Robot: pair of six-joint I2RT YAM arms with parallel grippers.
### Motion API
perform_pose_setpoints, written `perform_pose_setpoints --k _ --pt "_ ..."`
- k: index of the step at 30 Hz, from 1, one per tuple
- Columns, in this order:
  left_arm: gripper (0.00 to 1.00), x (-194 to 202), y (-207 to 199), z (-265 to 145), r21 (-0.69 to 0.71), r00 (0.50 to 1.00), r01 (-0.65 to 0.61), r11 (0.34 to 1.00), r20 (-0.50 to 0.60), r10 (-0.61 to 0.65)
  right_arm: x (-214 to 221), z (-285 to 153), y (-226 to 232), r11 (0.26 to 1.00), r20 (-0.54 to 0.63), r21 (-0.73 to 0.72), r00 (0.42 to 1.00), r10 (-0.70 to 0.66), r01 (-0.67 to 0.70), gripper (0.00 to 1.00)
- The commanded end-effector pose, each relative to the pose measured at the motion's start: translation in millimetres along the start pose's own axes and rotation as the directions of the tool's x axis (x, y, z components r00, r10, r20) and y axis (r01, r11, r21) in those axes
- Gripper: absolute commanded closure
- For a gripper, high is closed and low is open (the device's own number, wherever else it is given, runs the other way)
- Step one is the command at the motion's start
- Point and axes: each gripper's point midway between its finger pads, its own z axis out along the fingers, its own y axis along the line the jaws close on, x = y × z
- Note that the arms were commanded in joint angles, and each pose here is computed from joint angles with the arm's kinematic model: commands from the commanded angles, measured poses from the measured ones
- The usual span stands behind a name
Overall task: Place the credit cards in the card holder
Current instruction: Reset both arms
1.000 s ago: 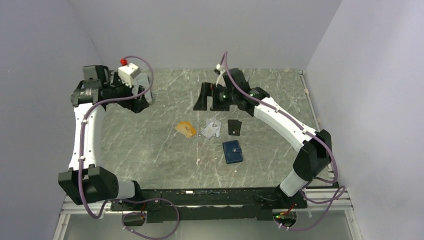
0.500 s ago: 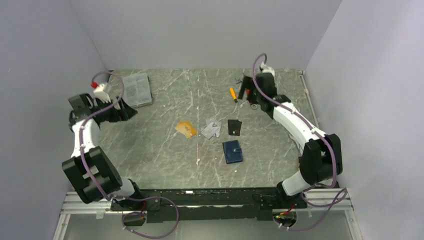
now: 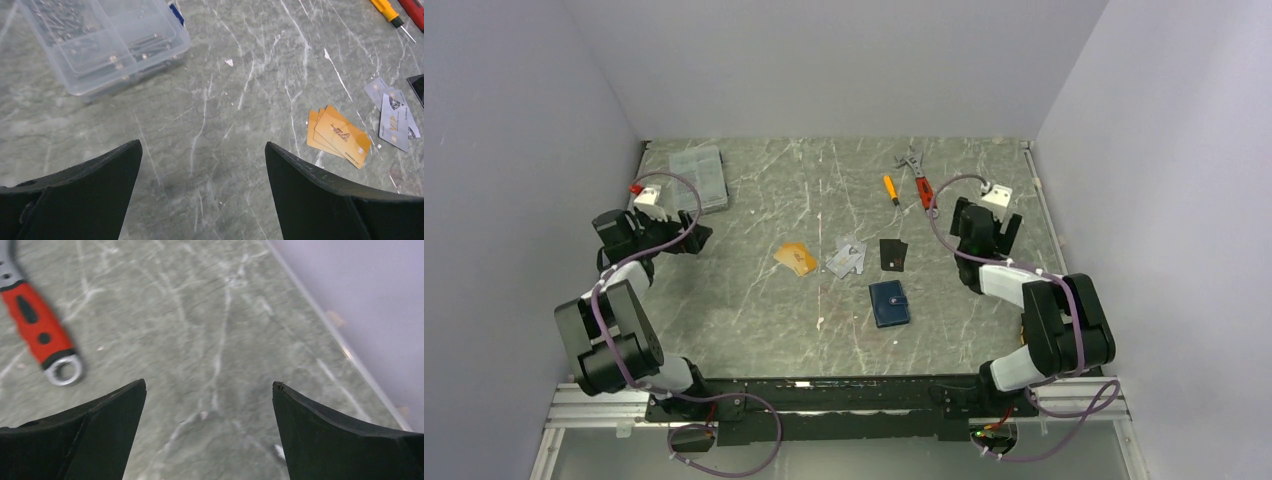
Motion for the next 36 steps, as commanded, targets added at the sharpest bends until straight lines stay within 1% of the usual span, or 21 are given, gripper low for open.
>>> perform_pose_setpoints --k 1,5,9,12,17,18,20,22,23,24,25,27,28,29,30,31,32,33,34,35,36 --pt "0.01 -5 2 11 0.008 0.997 -0.031 0.999 0.066 0.03 -49 0 -36 0.991 0.228 0.08 0.97 0.087 -0.107 0.0" --pt "0.01 3 1 14 -0.009 0.998 -0.022 1.0 0.066 0.022 -47 4 -48 0.985 0.213 0.097 0.97 0.12 -0.143 0.0" --pt "0.01 3 -10 13 -0.033 0.992 -0.089 0.996 0.085 0.091 -35 2 -47 0.989 0.14 0.079 0.984 0.113 -0.125 0.0" --pt "0.01 5 -15 11 -0.08 0.985 -0.134 0.988 0.096 0.141 -33 1 -50 0.986 0.144 0.076 0.98 0.133 -0.145 0.0" --pt "0.01 6 -12 4 -0.136 0.982 -0.14 0.981 0.106 0.155 -26 -1 -55 0.981 0.135 0.1 0.979 0.154 -0.168 0.0" --pt "0.01 5 -12 3 -0.143 0.98 -0.143 0.979 0.115 0.16 -23 -1 -57 0.978 0.136 0.106 0.977 0.164 -0.179 0.0" --pt "0.01 -1 -16 0 -0.15 0.974 -0.123 0.981 0.169 0.148 -16 -4 -59 0.978 0.141 0.101 0.976 0.168 -0.183 0.0" --pt "0.01 -12 -26 -1 -0.136 0.958 -0.15 0.979 0.227 0.178 -12 -6 -60 0.976 0.155 0.094 0.971 0.18 -0.196 0.0" --pt "0.01 -10 -28 3 -0.145 0.956 -0.153 0.977 0.229 0.184 -10 -8 -61 0.975 0.169 0.089 0.967 0.188 -0.205 0.0" --pt "0.01 -2 -32 11 -0.137 0.957 -0.177 0.975 0.208 0.203 -6 -10 -62 0.974 0.177 0.085 0.965 0.193 -0.211 0.0" --pt "0.01 -2 -36 13 -0.149 0.945 -0.198 0.969 0.233 0.229 -3 -11 -64 0.971 0.19 0.085 0.96 0.204 -0.223 0.0" --pt "0.01 2 -42 17 -0.178 0.938 -0.26 0.949 0.189 0.292 2 -14 -68 0.965 0.208 0.089 0.952 0.224 -0.247 0.0" --pt "0.01 5 -47 18 -0.185 0.927 -0.285 0.941 0.197 0.319 4 -16 -69 0.963 0.218 0.086 0.948 0.232 -0.256 0.0" --pt "0.01 4 -51 15 -0.203 0.911 -0.302 0.931 0.226 0.345 4 -17 -69 0.964 0.232 0.076 0.945 0.232 -0.255 0.0" --pt "0.01 15 -54 12 -0.197 0.907 -0.313 0.929 0.227 0.354 4 -18 -68 0.966 0.237 0.063 0.944 0.229 -0.25 0.0" --pt "0.01 7 -61 8 -0.21 0.876 -0.33 0.92 0.294 0.382 3 -19 -63 0.972 0.24 0.03 0.945 0.221 -0.234 0.0" --pt "0.01 10 -61 9 -0.206 0.882 -0.336 0.919 0.272 0.384 2 -20 -56 0.979 0.246 -0.018 0.949 0.199 -0.201 0.0" --pt "0.01 14 -59 14 -0.191 0.899 -0.338 0.922 0.225 0.376 3 -21 -44 0.985 0.243 -0.087 0.955 0.169 -0.152 0.0" --pt "0.01 8 -60 13 -0.196 0.889 -0.331 0.923 0.264 0.375 7 -24 -31 0.982 0.246 -0.166 0.961 0.129 -0.089 0.0" --pt "0.01 12 -60 13 -0.193 0.893 -0.322 0.927 0.264 0.366 7 -26 -19 0.973 0.274 -0.227 0.957 0.099 -0.036 0.0" --pt "0.01 16 -59 13 -0.19 0.901 -0.327 0.926 0.232 0.366 5 -23 -16 0.974 0.282 -0.224 0.955 0.087 -0.022 0.0"
